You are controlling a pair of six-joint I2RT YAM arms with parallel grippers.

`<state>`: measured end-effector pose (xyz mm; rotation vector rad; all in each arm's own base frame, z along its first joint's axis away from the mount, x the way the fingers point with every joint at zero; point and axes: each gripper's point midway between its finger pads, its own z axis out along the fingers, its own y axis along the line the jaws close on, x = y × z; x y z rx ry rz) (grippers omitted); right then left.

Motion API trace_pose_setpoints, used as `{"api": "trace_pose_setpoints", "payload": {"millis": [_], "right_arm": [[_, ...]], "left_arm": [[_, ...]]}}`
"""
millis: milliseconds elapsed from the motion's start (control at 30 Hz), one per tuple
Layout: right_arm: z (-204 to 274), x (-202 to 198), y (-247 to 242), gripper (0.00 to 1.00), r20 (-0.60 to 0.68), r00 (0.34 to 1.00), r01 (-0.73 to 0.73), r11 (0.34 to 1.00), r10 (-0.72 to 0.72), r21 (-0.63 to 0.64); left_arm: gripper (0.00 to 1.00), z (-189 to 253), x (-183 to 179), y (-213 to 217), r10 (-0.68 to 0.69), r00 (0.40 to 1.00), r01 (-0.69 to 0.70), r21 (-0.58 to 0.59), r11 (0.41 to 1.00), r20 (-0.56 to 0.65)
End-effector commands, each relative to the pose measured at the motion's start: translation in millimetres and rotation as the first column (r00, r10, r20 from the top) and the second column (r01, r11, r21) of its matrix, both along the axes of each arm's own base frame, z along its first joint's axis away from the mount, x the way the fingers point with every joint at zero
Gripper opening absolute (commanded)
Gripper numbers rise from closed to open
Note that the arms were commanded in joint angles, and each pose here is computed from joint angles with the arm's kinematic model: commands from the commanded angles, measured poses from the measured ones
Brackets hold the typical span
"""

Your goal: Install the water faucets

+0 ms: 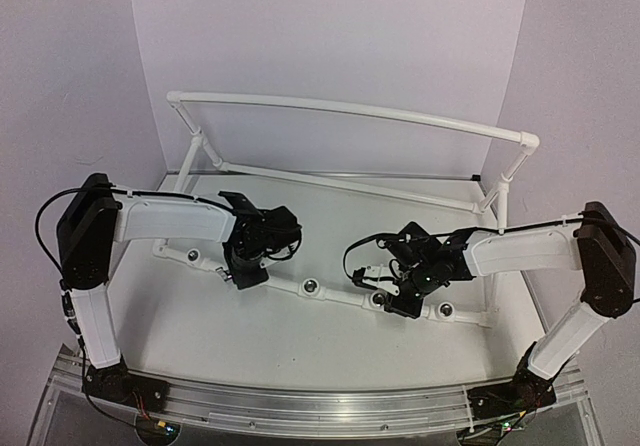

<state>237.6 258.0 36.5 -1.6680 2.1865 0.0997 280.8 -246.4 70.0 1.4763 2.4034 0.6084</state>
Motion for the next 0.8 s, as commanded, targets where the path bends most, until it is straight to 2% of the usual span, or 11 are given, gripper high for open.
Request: {"api": "trace_pose_setpoints", "payload": {"millis": [0, 200, 367, 467, 567, 700, 767], "right_arm": [[-18, -23, -7, 0.24, -0.102, 0.995, -0.013, 1.0, 0.01, -0.022], [-17, -23, -7, 0.24, -0.102, 0.995, -0.013, 1.0, 0.011, -0.019], [-18, -23, -7, 0.24, -0.103, 0.995, -0.013, 1.0, 0.011, -0.021], [-18, -22, -7, 0.24, -0.102, 0.995, -0.011, 1.0, 0.009, -0.022], [-18, -23, -7, 0.24, -0.101, 0.995, -0.012, 1.0, 0.01, -0.022], [-18, -22, -7, 0.24, -0.1, 0.995, -0.012, 1.0, 0.01, -0.024], [-18, -22, -7, 0.24, -0.1, 0.995, -0.012, 1.0, 0.009, -0.024]], "left_arm": [[0.0, -10, 12, -14, -0.227, 0.97, 0.215, 0.131, 0.968, 0.086], [0.0, -9, 9, -4, -0.342, 0.936, 0.316, 0.227, 0.921, 0.085], [0.01, -4, 10, -2, -0.375, 0.923, 0.344, 0.256, 0.903, 0.082], [0.06, -2, 10, -1, -0.355, 0.932, 0.325, 0.253, 0.911, 0.079], [0.18, 0, 9, -3, -0.31, 0.948, 0.285, 0.234, 0.929, 0.073], [0.4, 3, 4, -6, -0.252, 0.967, 0.238, 0.197, 0.951, 0.045], [0.47, 5, 4, -6, -0.234, 0.971, 0.222, 0.19, 0.956, 0.045]]}}
